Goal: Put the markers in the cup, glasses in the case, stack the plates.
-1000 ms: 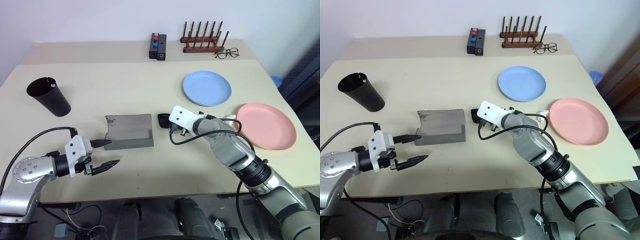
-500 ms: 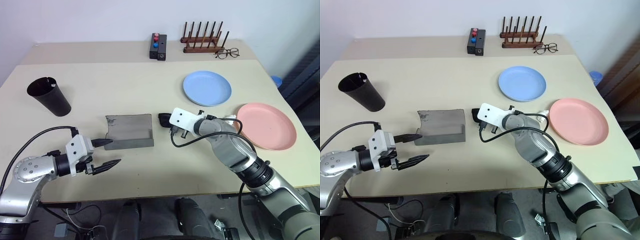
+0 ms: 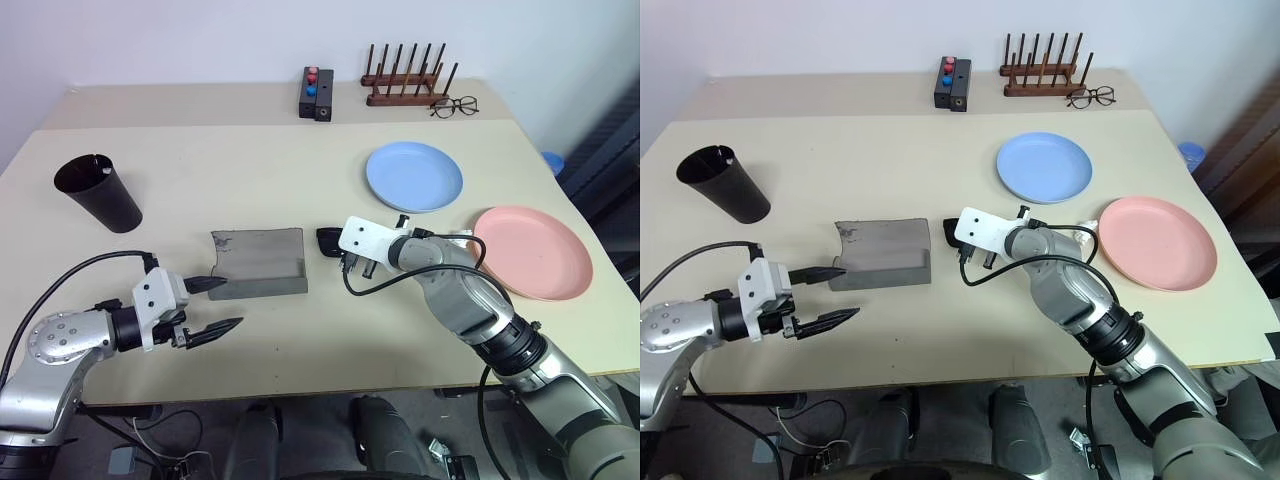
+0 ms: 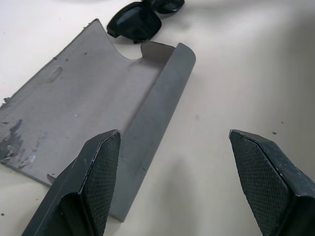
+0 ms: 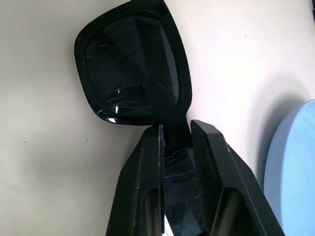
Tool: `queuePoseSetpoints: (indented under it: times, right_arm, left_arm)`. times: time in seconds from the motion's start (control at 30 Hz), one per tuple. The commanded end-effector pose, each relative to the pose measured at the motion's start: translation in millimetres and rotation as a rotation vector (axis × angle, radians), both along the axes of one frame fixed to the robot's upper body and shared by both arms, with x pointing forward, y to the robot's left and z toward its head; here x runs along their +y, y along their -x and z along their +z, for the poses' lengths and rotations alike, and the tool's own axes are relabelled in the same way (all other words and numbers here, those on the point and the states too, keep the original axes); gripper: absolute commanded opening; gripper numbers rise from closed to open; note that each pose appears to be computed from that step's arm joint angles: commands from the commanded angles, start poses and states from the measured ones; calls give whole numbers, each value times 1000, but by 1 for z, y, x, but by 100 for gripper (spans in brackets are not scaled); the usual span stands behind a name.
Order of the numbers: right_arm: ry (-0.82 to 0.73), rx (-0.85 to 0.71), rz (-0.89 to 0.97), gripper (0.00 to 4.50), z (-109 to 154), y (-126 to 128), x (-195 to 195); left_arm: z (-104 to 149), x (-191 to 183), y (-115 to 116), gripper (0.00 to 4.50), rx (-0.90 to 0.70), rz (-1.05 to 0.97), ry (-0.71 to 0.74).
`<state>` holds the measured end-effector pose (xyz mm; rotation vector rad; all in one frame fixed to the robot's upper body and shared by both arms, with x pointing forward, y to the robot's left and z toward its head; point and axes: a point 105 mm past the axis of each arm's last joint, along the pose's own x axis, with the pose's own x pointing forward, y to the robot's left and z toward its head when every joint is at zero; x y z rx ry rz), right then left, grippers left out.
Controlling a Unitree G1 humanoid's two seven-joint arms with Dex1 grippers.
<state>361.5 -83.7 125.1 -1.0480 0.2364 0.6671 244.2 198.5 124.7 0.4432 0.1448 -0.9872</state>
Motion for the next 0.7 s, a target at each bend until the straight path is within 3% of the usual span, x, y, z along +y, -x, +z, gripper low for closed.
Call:
queuePoseSetpoints:
  times: [0.03, 0.53, 0.63, 0.7]
  right_arm:
    - [35, 9, 22, 86, 4, -3, -7]
    - [108, 64, 103, 86, 0, -2, -9]
    - [113, 61, 103, 7, 0, -3, -10]
    - [112, 56, 99, 3, 1, -3, -10]
  left_arm:
    - [10, -8, 1, 362, -34, -29, 1]
    - [12, -9, 2, 362, -35, -19, 1]
    - [11, -8, 2, 362, -36, -16, 1]
    - [10, -7, 1, 362, -36, -15, 0]
